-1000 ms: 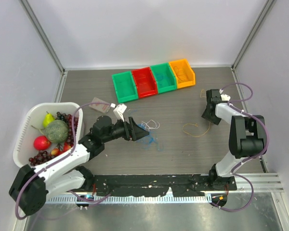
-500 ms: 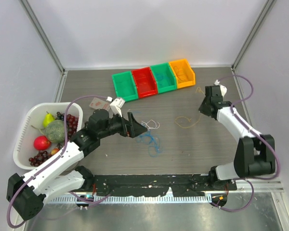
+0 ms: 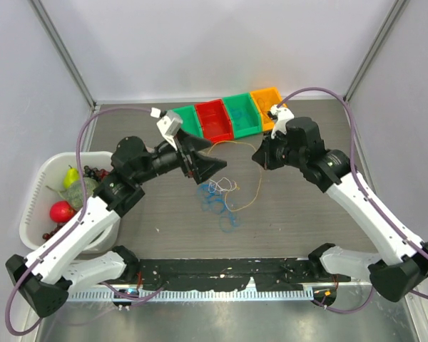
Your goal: Untangle the cables
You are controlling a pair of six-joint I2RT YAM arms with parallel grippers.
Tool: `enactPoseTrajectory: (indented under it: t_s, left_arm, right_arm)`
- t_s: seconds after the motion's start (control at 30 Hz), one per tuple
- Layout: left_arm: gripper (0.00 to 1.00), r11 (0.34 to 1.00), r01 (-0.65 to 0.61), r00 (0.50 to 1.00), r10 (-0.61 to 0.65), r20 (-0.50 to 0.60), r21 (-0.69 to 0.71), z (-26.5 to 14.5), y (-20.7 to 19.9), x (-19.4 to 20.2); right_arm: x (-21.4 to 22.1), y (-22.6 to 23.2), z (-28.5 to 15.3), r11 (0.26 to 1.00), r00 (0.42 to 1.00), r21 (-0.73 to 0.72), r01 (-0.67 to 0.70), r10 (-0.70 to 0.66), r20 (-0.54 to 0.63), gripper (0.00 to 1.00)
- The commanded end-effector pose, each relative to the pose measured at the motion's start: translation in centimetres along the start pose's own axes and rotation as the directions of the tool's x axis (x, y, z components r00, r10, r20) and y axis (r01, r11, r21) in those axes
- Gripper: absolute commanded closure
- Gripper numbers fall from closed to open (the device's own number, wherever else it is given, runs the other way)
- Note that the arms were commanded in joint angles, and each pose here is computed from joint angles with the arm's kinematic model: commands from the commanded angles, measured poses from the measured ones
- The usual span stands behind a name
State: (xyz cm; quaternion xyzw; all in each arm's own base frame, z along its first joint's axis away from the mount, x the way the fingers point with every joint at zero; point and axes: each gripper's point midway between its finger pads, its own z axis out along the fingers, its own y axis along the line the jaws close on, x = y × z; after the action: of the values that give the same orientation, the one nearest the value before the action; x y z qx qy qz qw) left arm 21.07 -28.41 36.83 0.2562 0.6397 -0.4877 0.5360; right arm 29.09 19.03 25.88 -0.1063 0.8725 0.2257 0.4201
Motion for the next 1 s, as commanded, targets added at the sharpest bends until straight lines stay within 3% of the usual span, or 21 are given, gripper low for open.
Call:
enactPoseTrajectory:
  t_s: [0.0, 0.23, 0.37, 0.57, 0.73, 0.9, 0.97]
  left_arm:
    - [0.00, 0.992, -0.090, 0.996, 0.089, 0.021, 0.085, 2.3, -1.1, -2.9]
    - [0.00, 0.990, -0.025, 0.989, 0.045, -0.141, 0.137, 5.5, -0.3, -0.7]
    - [0.00, 0.997, -0.041, 0.985, 0.052, -0.167, 0.068, 6.7, 1.0, 1.5]
    - [0.00, 0.994, -0.067, 0.970, 0.086, -0.226, 0.090, 7.3, -0.6, 4.8]
    - [0.00, 0.996, -0.088, 0.969, 0.086, -0.230, 0.002, 8.0, -0.2, 6.4]
    - [0.13, 0.993, -0.057, 0.980, 0.037, -0.195, -0.099, 8.9, 1.3, 7.1]
    - [0.23, 0.989, -0.037, 0.985, 0.012, -0.172, -0.144, 9.2, 2.1, 7.0]
  right_arm:
    - [-1.8, 5.5, -5.2, 0.960, 0.987, -0.234, 0.154, -0.139, 0.082, 0.99]
    - [-2.7, 9.2, -8.1, 0.899, 0.984, -0.404, 0.167, -0.125, 0.130, 0.99]
    - [-3.5, 10.6, -8.9, 0.873, 0.984, -0.464, 0.152, -0.090, 0.153, 0.99]
    - [-4.9, 9.6, -7.7, 0.926, 0.987, -0.375, 0.045, 0.017, 0.159, 0.99]
    - [-5.7, 8.8, -6.6, 0.939, 0.970, -0.325, -0.113, 0.174, 0.167, 0.99]
    - [-6.7, 8.8, -6.7, 0.884, 0.899, -0.351, -0.307, 0.391, 0.199, 0.99]
    - [-6.9, 9.1, -6.9, 0.834, 0.853, -0.387, -0.394, 0.488, 0.184, 0.99]
